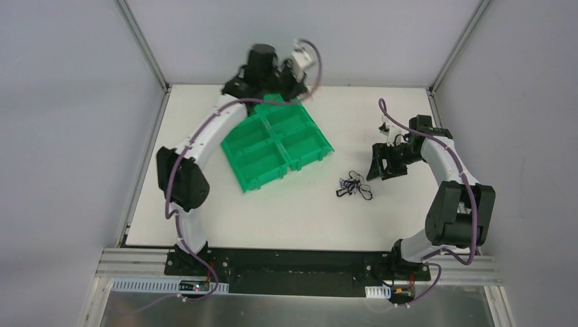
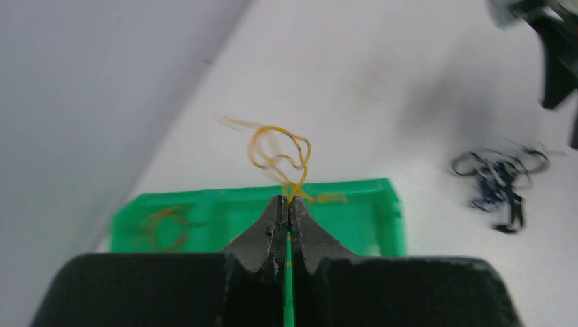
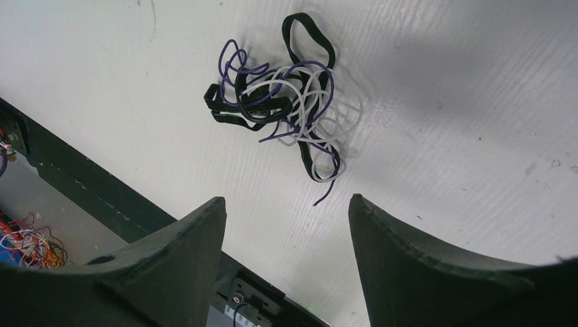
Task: Untangle the cables
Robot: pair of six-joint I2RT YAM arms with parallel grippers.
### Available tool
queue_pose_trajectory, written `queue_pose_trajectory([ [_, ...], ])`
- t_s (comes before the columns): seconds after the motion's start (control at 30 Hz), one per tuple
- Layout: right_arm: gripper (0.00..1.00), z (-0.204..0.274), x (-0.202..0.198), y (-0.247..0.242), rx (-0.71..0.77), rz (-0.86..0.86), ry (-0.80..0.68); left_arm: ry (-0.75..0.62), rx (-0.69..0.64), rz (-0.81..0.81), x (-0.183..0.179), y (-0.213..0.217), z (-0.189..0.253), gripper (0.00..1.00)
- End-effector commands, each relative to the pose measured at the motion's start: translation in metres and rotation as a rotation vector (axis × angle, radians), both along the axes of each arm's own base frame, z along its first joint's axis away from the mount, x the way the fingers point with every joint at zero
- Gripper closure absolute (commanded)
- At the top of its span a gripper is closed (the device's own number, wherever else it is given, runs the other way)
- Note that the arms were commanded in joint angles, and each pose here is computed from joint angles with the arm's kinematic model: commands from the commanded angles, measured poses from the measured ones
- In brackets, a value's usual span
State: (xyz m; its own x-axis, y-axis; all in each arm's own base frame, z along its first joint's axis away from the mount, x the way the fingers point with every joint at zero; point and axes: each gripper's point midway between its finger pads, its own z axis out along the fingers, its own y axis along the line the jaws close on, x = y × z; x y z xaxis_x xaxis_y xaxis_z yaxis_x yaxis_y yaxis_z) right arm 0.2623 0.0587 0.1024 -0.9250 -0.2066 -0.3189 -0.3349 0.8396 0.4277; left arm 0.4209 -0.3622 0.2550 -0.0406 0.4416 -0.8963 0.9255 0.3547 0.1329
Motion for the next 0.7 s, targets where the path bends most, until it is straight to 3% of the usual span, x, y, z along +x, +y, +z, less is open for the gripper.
queue_pose_trajectory([
  [0.0,0.31,0.026,0.005,0.007,0.063,-0.029,-0.052,0.063,-0.026,-0.130,-0.071,0.025,0.071,1.00],
  [0.03,0.31,0.026,0.006,0.009,0.076,-0.029,-0.047,0.034,0.064,-0.324,-0.123,0.017,0.055,1.00],
  [0.07,0.31,0.028,0.007,0.010,0.079,-0.030,-0.042,0.012,0.058,-0.411,-0.158,0.017,0.059,1.00],
  [0.1,0.31,0.029,0.009,0.008,0.073,-0.033,-0.038,0.045,0.020,-0.388,-0.165,0.019,0.057,1.00],
  [0.17,0.31,0.032,0.012,0.005,0.062,-0.038,-0.050,0.109,-0.062,-0.189,-0.126,0.035,0.063,1.00],
  [0.23,0.31,0.034,0.012,0.006,0.066,-0.042,-0.062,0.193,-0.187,0.095,-0.053,0.085,0.085,1.00],
  [0.3,0.31,0.035,0.010,0.007,0.075,-0.043,-0.062,0.174,-0.207,0.206,-0.021,0.121,0.097,1.00],
  [0.37,0.31,0.035,0.010,0.008,0.078,-0.046,-0.060,0.118,-0.173,0.223,-0.021,0.137,0.099,1.00],
  [0.5,0.31,0.036,0.014,0.008,0.080,-0.055,-0.053,0.183,-0.190,0.215,-0.033,0.145,0.093,1.00],
  [0.67,0.31,0.040,0.018,0.009,0.092,-0.060,-0.057,0.255,-0.204,0.280,-0.022,0.158,0.077,1.00],
])
